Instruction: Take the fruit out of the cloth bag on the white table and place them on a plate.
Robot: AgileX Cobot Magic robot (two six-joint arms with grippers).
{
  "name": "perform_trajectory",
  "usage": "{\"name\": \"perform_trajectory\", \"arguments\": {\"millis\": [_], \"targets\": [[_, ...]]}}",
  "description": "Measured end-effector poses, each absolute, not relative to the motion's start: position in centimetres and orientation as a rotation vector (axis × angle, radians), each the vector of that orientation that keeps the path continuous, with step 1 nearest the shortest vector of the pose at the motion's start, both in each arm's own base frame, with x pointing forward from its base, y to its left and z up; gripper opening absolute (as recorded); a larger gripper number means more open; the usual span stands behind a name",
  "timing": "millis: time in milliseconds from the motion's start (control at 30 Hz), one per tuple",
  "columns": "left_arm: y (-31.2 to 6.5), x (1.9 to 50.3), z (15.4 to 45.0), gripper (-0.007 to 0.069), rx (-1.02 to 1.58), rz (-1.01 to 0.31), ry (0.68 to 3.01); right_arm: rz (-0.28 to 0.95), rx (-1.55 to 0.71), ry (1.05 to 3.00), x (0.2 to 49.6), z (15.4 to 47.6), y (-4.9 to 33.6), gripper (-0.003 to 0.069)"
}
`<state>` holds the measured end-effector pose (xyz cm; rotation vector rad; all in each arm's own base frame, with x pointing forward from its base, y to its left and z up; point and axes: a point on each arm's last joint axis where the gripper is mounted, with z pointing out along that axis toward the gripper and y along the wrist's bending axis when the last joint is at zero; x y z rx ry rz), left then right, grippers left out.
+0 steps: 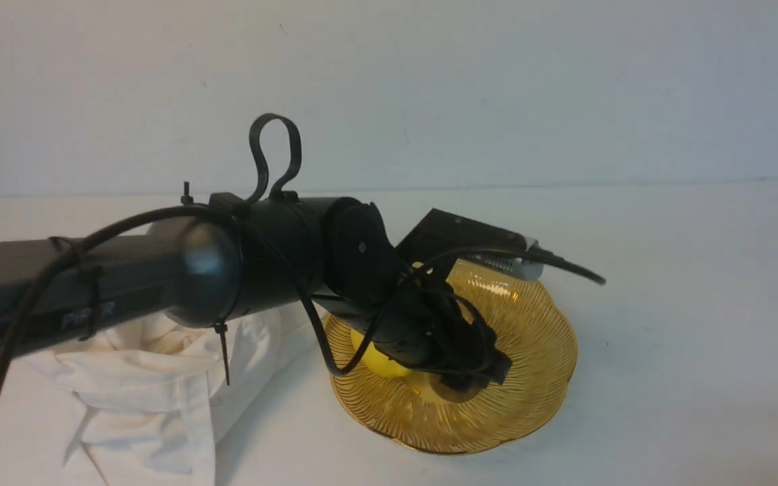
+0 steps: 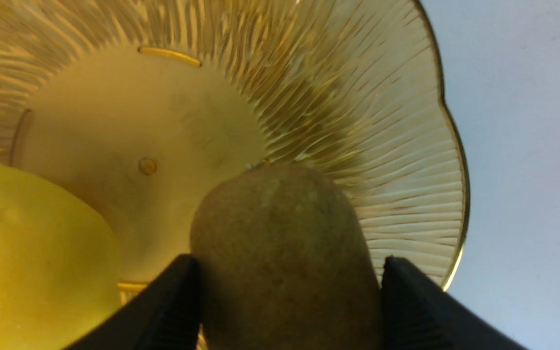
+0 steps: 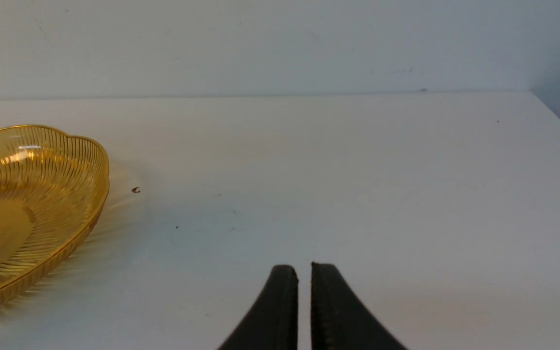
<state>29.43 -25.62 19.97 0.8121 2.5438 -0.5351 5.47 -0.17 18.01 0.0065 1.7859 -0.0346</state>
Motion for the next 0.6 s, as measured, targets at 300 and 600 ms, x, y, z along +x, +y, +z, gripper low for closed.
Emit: {"name": "perform_trajectory", "arguments": {"millis": [300,600], "targets": [[-25.8,29.8,20.2,0.0652,0.826,-0.524,2.529,-0.035,0.006,1.786,5.5,18.0,-0.2,0.0036],[-24.9,30.2,27.0,0.0286,0.897,-0.441,2.452,-0.035,0.006,1.786,5.5,18.0,-0.2,0.0036]]}}
